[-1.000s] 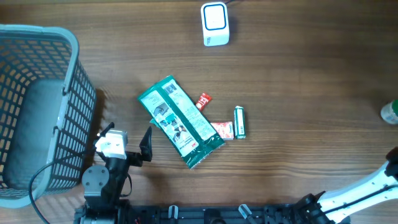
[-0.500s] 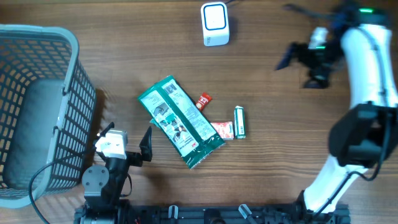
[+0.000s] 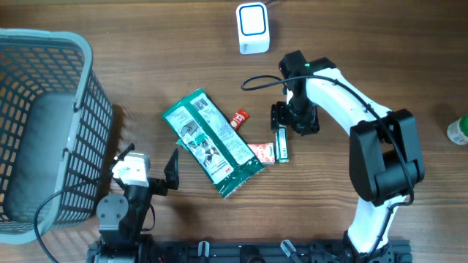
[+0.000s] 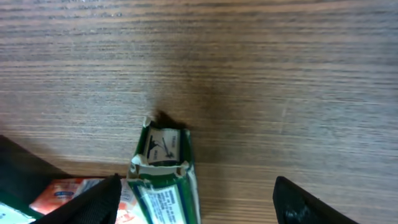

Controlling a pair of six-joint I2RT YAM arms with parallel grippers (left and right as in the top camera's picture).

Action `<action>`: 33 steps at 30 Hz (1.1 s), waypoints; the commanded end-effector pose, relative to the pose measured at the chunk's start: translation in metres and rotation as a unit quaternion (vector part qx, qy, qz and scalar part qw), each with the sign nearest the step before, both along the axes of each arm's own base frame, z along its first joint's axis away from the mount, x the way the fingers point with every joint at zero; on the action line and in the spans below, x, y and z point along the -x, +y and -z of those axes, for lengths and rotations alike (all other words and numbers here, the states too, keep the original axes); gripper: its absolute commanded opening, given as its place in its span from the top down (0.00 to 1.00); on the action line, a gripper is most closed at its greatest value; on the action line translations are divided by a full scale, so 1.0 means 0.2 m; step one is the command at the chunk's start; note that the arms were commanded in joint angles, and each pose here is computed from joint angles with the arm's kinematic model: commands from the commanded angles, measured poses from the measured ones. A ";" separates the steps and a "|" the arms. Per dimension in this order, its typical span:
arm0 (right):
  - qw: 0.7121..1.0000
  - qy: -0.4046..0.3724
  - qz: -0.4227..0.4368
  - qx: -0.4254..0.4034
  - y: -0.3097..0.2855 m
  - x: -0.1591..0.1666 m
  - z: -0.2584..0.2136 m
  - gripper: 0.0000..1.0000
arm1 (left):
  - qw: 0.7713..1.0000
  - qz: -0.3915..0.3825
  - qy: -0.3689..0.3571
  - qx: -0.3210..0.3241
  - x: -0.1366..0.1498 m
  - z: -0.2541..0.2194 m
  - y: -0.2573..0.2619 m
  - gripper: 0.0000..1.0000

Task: Scan the item barcode
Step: 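Release the jar and move right gripper over the slim green box, then grasp the slim green-white box with right gripper and lift it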

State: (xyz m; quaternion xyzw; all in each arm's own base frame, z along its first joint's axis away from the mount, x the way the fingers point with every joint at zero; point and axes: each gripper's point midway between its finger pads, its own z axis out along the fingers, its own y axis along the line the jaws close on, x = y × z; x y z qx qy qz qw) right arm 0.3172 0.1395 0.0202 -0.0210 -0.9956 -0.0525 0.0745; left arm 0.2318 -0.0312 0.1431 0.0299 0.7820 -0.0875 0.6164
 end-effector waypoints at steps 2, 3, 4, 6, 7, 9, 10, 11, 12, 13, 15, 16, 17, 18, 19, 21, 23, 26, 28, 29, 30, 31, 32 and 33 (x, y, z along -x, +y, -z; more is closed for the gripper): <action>1.000 0.003 0.010 -0.016 0.03 0.02 0.02 0.12 | 1.000 0.004 0.002 0.006 0.00 0.01 -0.01 0.00; 1.000 0.001 0.010 -0.017 0.02 0.03 0.04 0.12 | 1.000 0.005 0.002 0.006 0.00 0.01 -0.01 0.00; 1.000 0.001 0.010 -0.017 0.02 0.04 0.07 0.13 | 1.000 0.004 0.002 0.006 0.00 0.01 -0.01 0.00; 1.000 -0.001 0.010 -0.017 0.01 0.06 0.12 0.23 | 1.000 0.004 0.002 0.006 0.00 0.01 -0.01 0.00; 1.000 -0.001 0.010 -0.017 0.01 0.07 0.14 0.36 | 1.000 0.004 0.002 0.006 0.00 0.01 -0.01 0.00; 1.000 -0.001 0.011 -0.017 0.00 0.08 0.17 0.53 | 1.000 0.004 0.002 0.006 0.00 0.01 -0.01 0.00; 1.000 -0.004 0.012 -0.018 0.01 0.07 0.17 0.58 | 1.000 0.004 0.002 0.006 0.00 0.01 -0.01 0.00; 1.000 -0.007 0.017 -0.019 0.01 0.06 0.17 0.62 | 1.000 0.004 0.002 0.006 0.00 0.01 -0.01 0.00; 0.999 -0.010 0.031 -0.018 0.01 0.05 0.17 0.66 | 1.000 0.005 0.002 0.006 0.00 0.01 -0.01 0.00; 0.997 -0.011 0.070 -0.014 0.01 0.04 0.17 0.70 | 1.000 0.004 0.002 0.006 0.00 0.01 -0.01 0.00; 0.989 -0.009 0.147 -0.009 0.00 0.01 0.17 0.73 | 1.000 0.004 0.002 0.006 0.00 0.01 -0.01 0.00; 0.983 -0.010 0.184 -0.008 -0.01 -0.01 0.17 0.78 | 1.000 0.004 0.002 0.006 0.00 0.01 -0.01 0.00; 0.976 -0.008 0.218 -0.007 -0.03 -0.03 0.17 0.85 | 1.000 0.004 0.002 0.006 0.00 0.01 -0.01 0.00; 0.970 -0.005 0.244 -0.011 -0.04 -0.05 0.16 0.89 | 1.000 0.004 0.002 0.006 0.00 0.01 -0.01 0.00; 0.964 -0.003 0.265 -0.025 -0.04 -0.08 0.13 0.89 | 1.000 0.004 0.002 0.006 0.00 0.01 -0.01 0.00; 0.958 -0.005 0.280 -0.058 -0.04 -0.15 0.08 0.89 | 1.000 0.004 0.002 0.006 0.00 0.01 -0.01 0.00; 0.951 -0.007 0.296 -0.091 -0.05 -0.22 0.04 0.89 | 1.000 0.004 0.002 0.006 0.00 0.01 -0.01 0.00; 0.936 -0.034 0.321 -0.142 -0.11 -0.35 0.01 0.89 | 1.000 0.004 0.002 0.006 0.00 0.01 -0.01 0.00; 0.926 -0.104 0.323 -0.167 -0.16 -0.53 -0.02 0.89 | 1.000 0.004 0.002 0.006 0.00 0.01 -0.01 0.00; 0.922 -0.134 0.320 -0.172 -0.17 -0.60 -0.03 0.89 | 1.000 0.005 0.002 0.006 0.00 0.01 -0.01 0.00; 0.917 -0.164 0.318 -0.176 -0.17 -0.66 -0.05 0.89 | 1.000 0.004 0.002 0.006 0.00 0.01 -0.01 0.00; 0.910 -0.203 0.313 -0.180 -0.18 -0.74 -0.08 0.89 | 1.000 0.004 0.002 0.006 0.00 0.01 -0.01 0.00; 0.907 -0.222 0.312 -0.175 -0.19 -0.77 -0.08 0.88 | 1.000 0.004 0.002 0.006 0.00 0.01 -0.01 0.00; 0.904 -0.232 0.316 -0.169 -0.19 -0.79 -0.09 0.88 | 1.000 0.004 0.002 0.006 0.00 0.01 -0.01 0.00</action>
